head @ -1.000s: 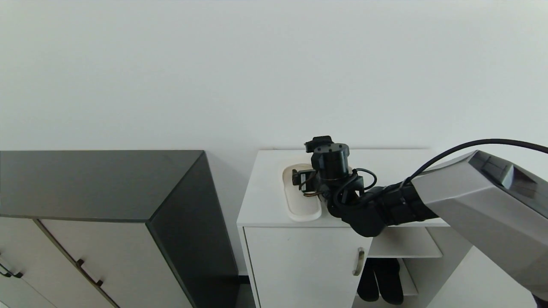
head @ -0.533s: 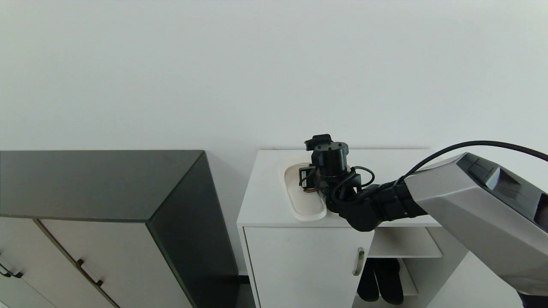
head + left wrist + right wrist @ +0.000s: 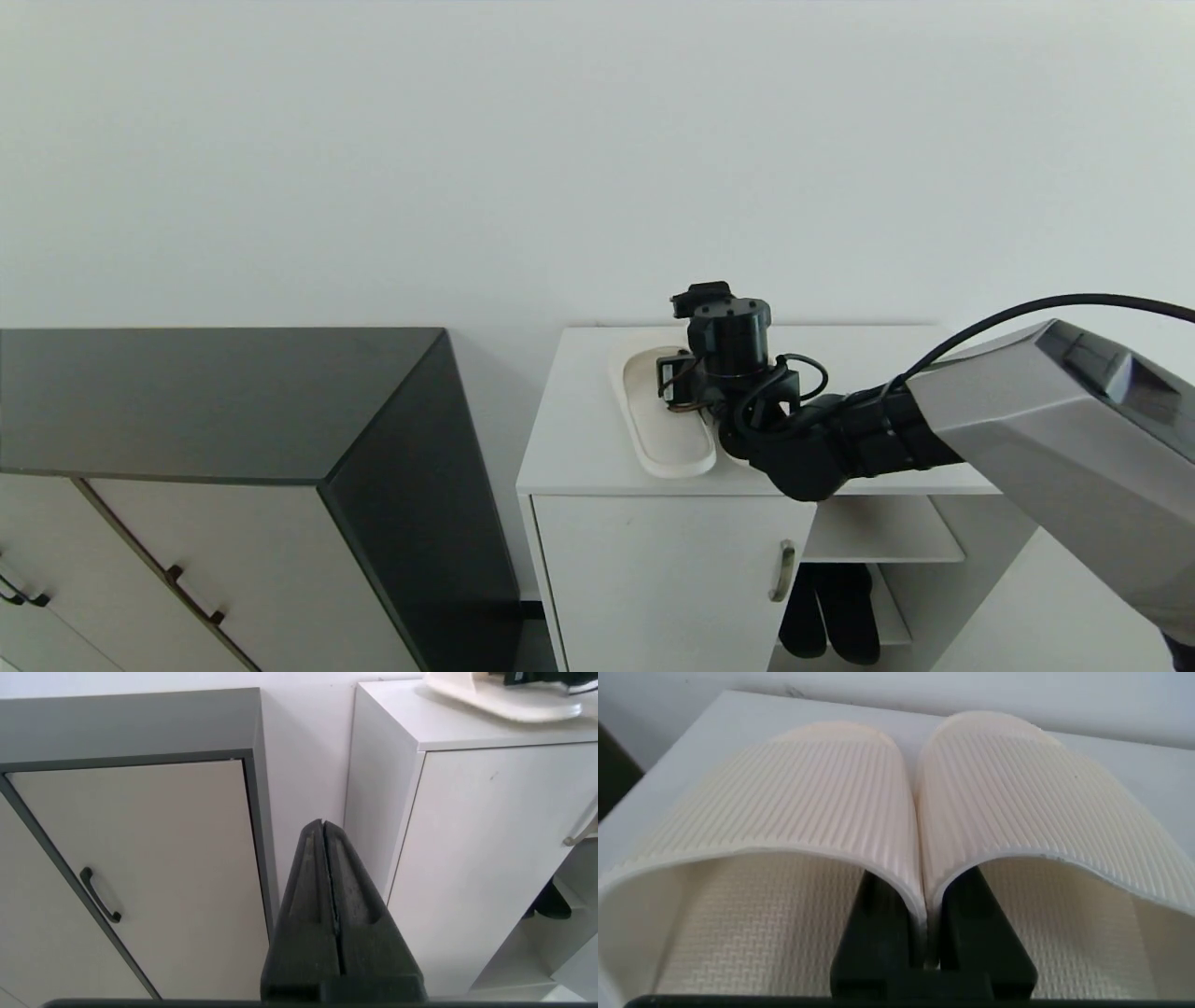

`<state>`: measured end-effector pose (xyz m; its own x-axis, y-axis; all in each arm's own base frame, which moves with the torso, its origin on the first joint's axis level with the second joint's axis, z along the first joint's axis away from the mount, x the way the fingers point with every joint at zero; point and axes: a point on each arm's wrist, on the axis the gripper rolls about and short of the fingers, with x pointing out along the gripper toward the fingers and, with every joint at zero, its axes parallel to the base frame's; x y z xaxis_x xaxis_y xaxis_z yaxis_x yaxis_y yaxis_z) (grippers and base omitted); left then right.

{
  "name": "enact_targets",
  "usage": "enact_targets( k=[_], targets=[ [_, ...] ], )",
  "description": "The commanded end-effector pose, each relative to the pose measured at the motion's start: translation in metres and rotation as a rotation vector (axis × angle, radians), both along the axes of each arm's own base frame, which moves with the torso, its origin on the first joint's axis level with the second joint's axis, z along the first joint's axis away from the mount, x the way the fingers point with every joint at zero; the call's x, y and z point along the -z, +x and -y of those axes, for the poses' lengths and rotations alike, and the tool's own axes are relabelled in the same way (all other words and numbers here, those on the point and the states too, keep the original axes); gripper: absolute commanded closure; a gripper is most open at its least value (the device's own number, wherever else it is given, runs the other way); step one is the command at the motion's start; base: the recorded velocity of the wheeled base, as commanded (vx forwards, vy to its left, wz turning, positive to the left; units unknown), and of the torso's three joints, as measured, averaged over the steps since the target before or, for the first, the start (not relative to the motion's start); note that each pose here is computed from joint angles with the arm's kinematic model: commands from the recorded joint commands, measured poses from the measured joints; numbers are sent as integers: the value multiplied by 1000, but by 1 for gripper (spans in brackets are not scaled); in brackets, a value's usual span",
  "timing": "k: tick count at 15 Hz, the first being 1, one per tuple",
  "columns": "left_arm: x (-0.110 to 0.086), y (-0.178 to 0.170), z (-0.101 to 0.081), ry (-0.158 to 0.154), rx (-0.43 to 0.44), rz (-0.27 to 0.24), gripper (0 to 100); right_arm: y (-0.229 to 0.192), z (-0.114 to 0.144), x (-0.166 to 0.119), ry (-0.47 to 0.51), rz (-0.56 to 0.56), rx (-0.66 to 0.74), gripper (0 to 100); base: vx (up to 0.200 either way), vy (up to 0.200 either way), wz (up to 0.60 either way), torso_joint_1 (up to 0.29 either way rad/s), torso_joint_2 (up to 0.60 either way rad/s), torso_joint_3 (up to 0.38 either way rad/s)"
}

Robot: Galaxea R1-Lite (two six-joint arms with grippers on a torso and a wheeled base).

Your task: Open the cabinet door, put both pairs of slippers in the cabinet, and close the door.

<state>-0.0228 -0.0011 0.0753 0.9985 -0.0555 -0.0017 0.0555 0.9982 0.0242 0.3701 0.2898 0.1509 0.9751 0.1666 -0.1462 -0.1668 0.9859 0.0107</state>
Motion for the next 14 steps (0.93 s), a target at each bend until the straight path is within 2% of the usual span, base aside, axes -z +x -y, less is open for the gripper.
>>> enact_targets(
  k=[1, 4, 8, 14],
  targets=[
    [0, 0, 0, 0, 0, -1, 100, -25, 6, -29, 19, 29, -28, 100, 0, 0, 0, 0, 0, 0],
    [0, 0, 0, 0, 0, -1, 100, -78, 18, -37, -6, -15, -98, 100, 0, 0, 0, 0, 0, 0],
    [0, 0, 0, 0, 0, -1, 100, -138, 48, -43, -11, -52, -260, 100, 0, 0, 0, 0, 0, 0],
    [0, 0, 0, -1, 0, -1, 100, -150, 50, -28, -54, -96, -280, 100, 0, 0, 0, 0, 0, 0]
  ],
)
